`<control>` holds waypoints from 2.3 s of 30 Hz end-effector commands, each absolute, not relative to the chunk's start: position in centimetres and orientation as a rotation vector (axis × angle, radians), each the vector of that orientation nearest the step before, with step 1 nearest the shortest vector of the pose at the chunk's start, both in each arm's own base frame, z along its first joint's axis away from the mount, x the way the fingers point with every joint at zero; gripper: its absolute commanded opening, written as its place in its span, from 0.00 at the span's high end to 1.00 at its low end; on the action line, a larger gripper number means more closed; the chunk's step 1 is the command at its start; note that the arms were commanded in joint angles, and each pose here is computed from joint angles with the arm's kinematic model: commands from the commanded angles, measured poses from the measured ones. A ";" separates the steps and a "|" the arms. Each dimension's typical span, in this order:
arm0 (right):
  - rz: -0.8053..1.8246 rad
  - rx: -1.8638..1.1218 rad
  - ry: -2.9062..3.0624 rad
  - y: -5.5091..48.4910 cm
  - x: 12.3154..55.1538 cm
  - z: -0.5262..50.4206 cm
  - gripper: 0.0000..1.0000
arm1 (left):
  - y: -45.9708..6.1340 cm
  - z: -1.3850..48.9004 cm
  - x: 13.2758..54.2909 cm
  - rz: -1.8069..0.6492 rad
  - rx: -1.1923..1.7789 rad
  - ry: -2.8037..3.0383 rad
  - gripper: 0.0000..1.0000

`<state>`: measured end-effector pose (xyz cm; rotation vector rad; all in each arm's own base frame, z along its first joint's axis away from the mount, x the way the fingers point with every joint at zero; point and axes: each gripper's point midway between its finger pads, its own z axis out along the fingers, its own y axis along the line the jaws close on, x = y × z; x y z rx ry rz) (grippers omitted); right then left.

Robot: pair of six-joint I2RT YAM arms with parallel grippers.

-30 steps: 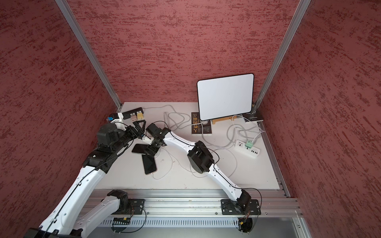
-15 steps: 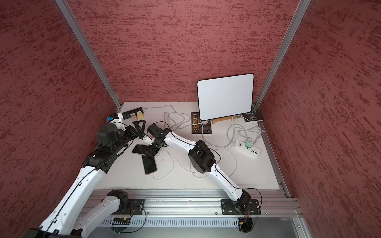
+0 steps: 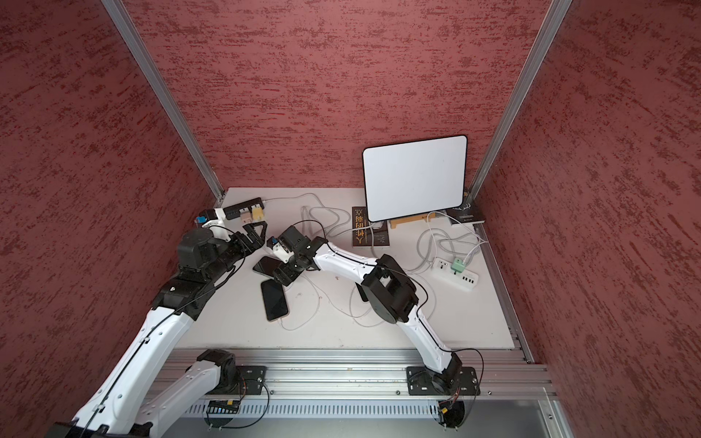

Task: Unplug the charging cable from the phone
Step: Pick up the phone at the center of the board, then place the phone at the center of the board.

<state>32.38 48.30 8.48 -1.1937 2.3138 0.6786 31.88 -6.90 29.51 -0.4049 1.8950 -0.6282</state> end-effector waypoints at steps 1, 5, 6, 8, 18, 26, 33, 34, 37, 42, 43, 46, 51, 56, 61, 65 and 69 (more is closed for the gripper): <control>0.609 -0.930 2.241 47.2 35.4 12.8 0.66 | -6.6 30.2 32.0 -0.630 -0.400 1.857 0.00; 0.519 -0.694 2.304 43.8 35.7 12.6 0.67 | -6.6 30.3 32.0 -0.632 -0.406 1.853 0.00; 0.500 -0.636 2.317 42.9 35.8 12.3 0.68 | -6.5 30.3 32.0 -0.633 -0.408 1.852 0.00; 0.481 -0.537 2.336 41.5 35.5 12.1 0.69 | -6.5 30.2 32.1 -0.634 -0.412 1.851 0.00; 0.343 -0.398 2.441 38.1 34.2 8.9 0.69 | -6.4 30.0 32.2 -0.641 -0.420 1.851 0.00; 0.290 -0.438 2.499 37.9 33.9 7.0 0.60 | -6.3 30.1 32.1 -0.639 -0.426 1.846 0.00; 0.247 -0.476 2.538 37.8 33.7 5.7 0.50 | -6.0 30.3 31.8 -0.628 -0.435 1.840 0.00; 0.244 -0.480 2.542 37.8 33.6 5.6 0.46 | -6.0 30.2 31.8 -0.627 -0.436 1.841 0.00; 0.236 -0.486 2.552 37.8 33.6 5.6 0.30 | -5.9 30.0 31.8 -0.620 -0.448 1.849 0.00; 0.237 -0.483 2.553 37.6 33.4 6.2 0.07 | -5.4 29.4 31.6 -0.599 -0.485 1.869 0.00; 0.239 -0.483 2.552 37.5 33.4 6.3 0.04 | -5.3 29.3 31.6 -0.592 -0.492 1.873 0.00; 0.241 -0.482 2.549 37.4 33.3 6.9 0.02 | -4.9 28.8 31.4 -0.568 -0.512 1.891 0.00; 0.263 -0.477 2.541 37.1 32.9 9.0 0.01 | -4.5 27.3 31.0 -0.530 -0.567 1.960 0.00; 0.266 -0.466 2.548 36.5 32.5 11.5 0.01 | -5.5 24.8 29.3 -0.418 -0.589 2.111 0.00; 0.281 -0.455 2.521 35.8 32.5 13.9 0.01 | -8.5 22.3 27.6 -0.350 -0.509 2.237 0.00; 0.283 -0.447 2.493 35.0 32.9 15.8 0.01 | -10.0 18.5 26.3 -0.260 -0.487 2.373 0.00; 0.271 -0.436 2.474 34.1 33.4 16.8 0.01 | -10.4 15.7 25.0 -0.162 -0.491 2.461 0.00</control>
